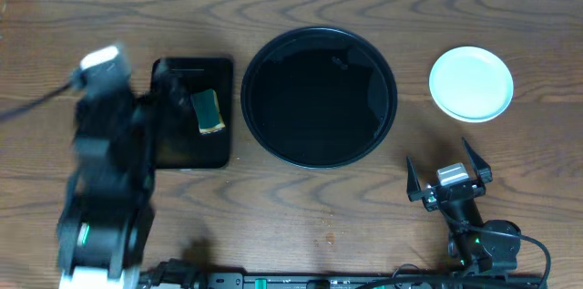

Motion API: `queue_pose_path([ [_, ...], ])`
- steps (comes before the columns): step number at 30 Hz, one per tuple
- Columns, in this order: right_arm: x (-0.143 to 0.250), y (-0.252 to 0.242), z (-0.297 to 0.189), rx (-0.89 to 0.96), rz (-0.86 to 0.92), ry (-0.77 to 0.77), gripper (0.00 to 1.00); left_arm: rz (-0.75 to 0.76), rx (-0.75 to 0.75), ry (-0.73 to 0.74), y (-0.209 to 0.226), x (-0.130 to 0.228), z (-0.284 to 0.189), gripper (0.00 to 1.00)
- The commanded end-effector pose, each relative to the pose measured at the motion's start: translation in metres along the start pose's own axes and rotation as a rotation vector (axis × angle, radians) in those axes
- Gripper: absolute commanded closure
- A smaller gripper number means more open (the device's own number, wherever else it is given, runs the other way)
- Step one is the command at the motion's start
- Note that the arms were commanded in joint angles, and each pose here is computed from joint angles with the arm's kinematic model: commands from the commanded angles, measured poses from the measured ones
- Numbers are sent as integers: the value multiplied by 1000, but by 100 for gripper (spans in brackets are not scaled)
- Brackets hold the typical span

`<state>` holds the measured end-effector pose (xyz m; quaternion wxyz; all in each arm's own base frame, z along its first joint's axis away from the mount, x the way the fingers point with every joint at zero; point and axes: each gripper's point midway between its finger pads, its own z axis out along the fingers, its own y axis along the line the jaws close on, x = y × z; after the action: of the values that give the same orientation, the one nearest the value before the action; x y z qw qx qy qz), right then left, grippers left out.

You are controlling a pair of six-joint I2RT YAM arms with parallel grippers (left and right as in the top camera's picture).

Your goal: Clean dirty plates on tray and stack at the side

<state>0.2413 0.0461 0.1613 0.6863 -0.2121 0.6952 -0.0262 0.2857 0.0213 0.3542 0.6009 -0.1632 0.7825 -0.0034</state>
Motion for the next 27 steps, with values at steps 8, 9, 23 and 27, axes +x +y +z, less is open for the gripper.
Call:
queue_pose_path([
  [8,2,-2,0,11,19,8,1,-22,-50,-126,56,67,-63,10],
  [9,2,-2,0,11,19,8,1,-37,-51,-153,60,74,-63,10],
  [23,2,-2,0,11,19,8,1,-415,210,-567,48,81,-36,10],
  [27,2,-2,0,11,19,8,1,-393,206,-487,47,111,-17,10],
])
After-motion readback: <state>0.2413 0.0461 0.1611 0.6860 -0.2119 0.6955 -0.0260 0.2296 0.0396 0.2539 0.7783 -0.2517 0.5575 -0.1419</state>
